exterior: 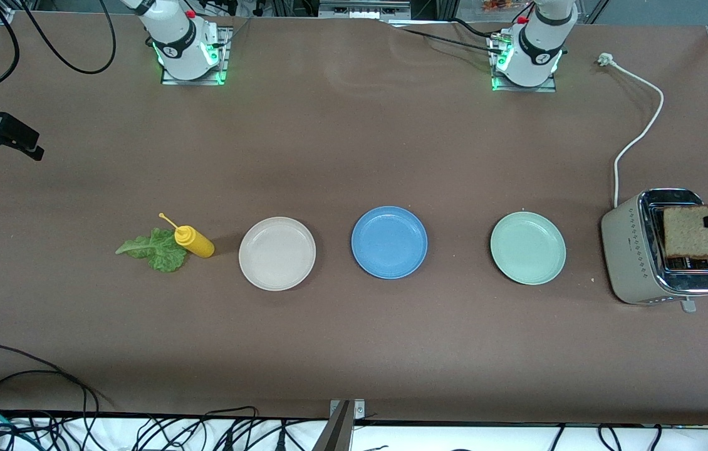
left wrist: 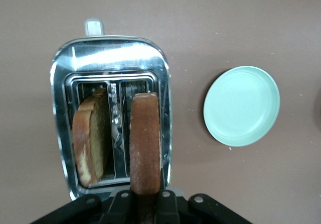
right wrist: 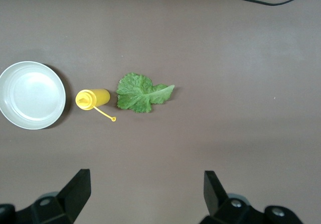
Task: Make sandwich in blue plate with both arms
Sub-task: 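Grasp the bread slice with the left gripper and lift it out, then carry the bread with the left gripper and lower it onto the blue plate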
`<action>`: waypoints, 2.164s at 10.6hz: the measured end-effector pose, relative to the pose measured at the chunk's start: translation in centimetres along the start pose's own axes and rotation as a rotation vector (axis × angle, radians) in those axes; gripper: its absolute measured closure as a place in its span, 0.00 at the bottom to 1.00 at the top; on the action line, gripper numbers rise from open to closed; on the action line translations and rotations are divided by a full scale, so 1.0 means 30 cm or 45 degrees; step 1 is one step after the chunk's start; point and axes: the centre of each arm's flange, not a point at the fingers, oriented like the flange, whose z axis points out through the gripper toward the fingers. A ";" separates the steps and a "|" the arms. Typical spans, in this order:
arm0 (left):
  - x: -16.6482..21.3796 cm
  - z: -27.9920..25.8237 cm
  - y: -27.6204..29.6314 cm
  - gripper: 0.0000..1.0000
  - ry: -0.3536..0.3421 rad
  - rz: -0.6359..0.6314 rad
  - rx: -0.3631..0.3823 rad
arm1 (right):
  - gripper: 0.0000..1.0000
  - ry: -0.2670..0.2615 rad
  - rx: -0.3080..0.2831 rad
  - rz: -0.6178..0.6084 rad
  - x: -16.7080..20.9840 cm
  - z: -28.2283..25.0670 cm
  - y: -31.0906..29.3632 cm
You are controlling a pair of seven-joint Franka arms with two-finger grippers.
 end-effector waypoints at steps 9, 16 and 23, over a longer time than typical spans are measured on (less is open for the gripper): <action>0.017 -0.090 0.690 0.90 -0.130 0.430 0.009 | 0.00 0.000 0.000 -0.001 0.000 0.000 -0.001; 0.250 0.535 1.078 0.90 -0.240 0.509 -0.623 | 0.00 -0.001 0.000 -0.001 0.002 0.002 -0.002; 0.294 0.935 1.422 0.90 -0.240 0.379 -0.993 | 0.00 0.000 0.000 0.001 0.000 -0.001 0.002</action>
